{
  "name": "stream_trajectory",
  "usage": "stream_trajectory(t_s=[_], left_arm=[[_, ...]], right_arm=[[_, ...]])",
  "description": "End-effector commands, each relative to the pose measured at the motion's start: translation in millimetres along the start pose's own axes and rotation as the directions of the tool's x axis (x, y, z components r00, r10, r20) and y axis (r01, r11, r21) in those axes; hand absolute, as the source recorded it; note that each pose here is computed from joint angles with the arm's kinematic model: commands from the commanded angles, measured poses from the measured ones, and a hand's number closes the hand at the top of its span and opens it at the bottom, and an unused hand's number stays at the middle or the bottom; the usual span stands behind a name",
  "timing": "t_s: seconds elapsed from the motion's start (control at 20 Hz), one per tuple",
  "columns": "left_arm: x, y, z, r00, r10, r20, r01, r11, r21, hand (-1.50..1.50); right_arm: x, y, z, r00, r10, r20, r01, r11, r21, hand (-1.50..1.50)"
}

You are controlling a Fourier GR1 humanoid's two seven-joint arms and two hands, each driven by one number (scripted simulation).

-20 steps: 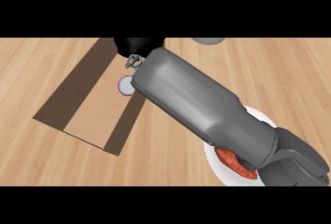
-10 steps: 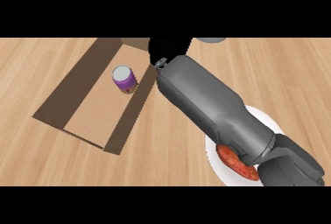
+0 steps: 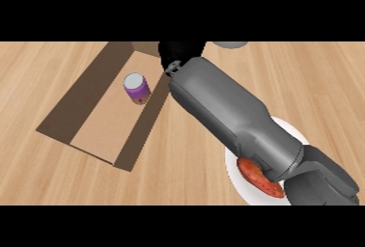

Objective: Pick the can from the plate and place it in the cardboard box

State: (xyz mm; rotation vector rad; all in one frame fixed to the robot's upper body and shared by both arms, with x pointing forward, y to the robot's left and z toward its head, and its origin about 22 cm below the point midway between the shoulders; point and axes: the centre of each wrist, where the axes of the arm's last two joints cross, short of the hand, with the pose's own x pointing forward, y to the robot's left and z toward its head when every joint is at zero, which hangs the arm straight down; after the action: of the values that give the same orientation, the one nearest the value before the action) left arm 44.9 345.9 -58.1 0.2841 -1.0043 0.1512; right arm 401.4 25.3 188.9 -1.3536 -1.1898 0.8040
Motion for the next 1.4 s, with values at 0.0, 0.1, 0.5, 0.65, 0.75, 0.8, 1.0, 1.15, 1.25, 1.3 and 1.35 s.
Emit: stream_trajectory(t_s=[0.0,0.1,0.5,0.65,0.75,0.8,1.0,1.15,1.25,1.3,1.35], left_arm=[[93.3,-52.0,-41.3,0.897,0.145,0.418,-0.072,0.98,-0.187,0.0],[92.3,-51.3,-41.5,0.903,0.151,0.402,-0.08,0.979,-0.189,0.0],[79.2,-42.2,-38.1,0.913,0.154,0.378,-0.105,0.983,-0.148,0.0],[79.1,-42.8,-36.3,0.908,0.167,0.385,-0.119,0.982,-0.144,0.0],[75.4,-38.6,-33.8,0.909,0.159,0.385,-0.115,0.984,-0.136,0.0],[79.6,-39.2,-34.9,0.903,0.157,0.4,-0.111,0.985,-0.135,0.0],[78.2,-37.0,-35.5,0.902,0.17,0.397,-0.131,0.984,-0.122,0.0],[75.8,-37.9,-32.8,0.902,0.174,0.396,-0.139,0.983,-0.116,0.0],[77.0,-35.4,-31.4,0.903,0.168,0.396,-0.134,0.984,-0.114,0.0],[75.5,-35.6,-30.2,0.903,0.173,0.393,-0.142,0.984,-0.107,0.0],[77.6,-36.7,-32.3,0.899,0.173,0.401,-0.139,0.984,-0.113,0.0]], right_arm=[[19.0,-26.0,11.8,0.987,-0.164,0.009,0.163,0.971,-0.173,-1.5],[22.5,-37.2,15.1,0.966,-0.255,0.039,0.257,0.947,-0.195,-1.5],[20.0,-79.6,12.2,0.757,-0.652,0.05,0.645,0.733,-0.216,-1.5],[11.8,-75.2,7.6,0.687,-0.724,0.056,0.713,0.658,-0.244,-1.5],[6.6,-74.0,6.8,0.63,-0.774,0.062,0.76,0.597,-0.257,-1.5],[5.0,-73.0,5.4,0.621,-0.78,0.077,0.766,0.584,-0.27,-1.5],[-2.9,-65.8,4.6,0.567,-0.818,0.096,0.801,0.52,-0.298,-1.5],[-7.9,-58.8,5.1,0.542,-0.833,0.111,0.811,0.484,-0.328,-1.5],[-10.5,-54.4,7.7,0.536,-0.835,0.122,0.815,0.474,-0.333,-1.5],[-12.3,-52.2,8.0,0.528,-0.84,0.125,0.818,0.464,-0.341,-1.5],[-15.6,-44.4,9.0,0.532,-0.838,0.122,0.816,0.469,-0.338,-1.5]])
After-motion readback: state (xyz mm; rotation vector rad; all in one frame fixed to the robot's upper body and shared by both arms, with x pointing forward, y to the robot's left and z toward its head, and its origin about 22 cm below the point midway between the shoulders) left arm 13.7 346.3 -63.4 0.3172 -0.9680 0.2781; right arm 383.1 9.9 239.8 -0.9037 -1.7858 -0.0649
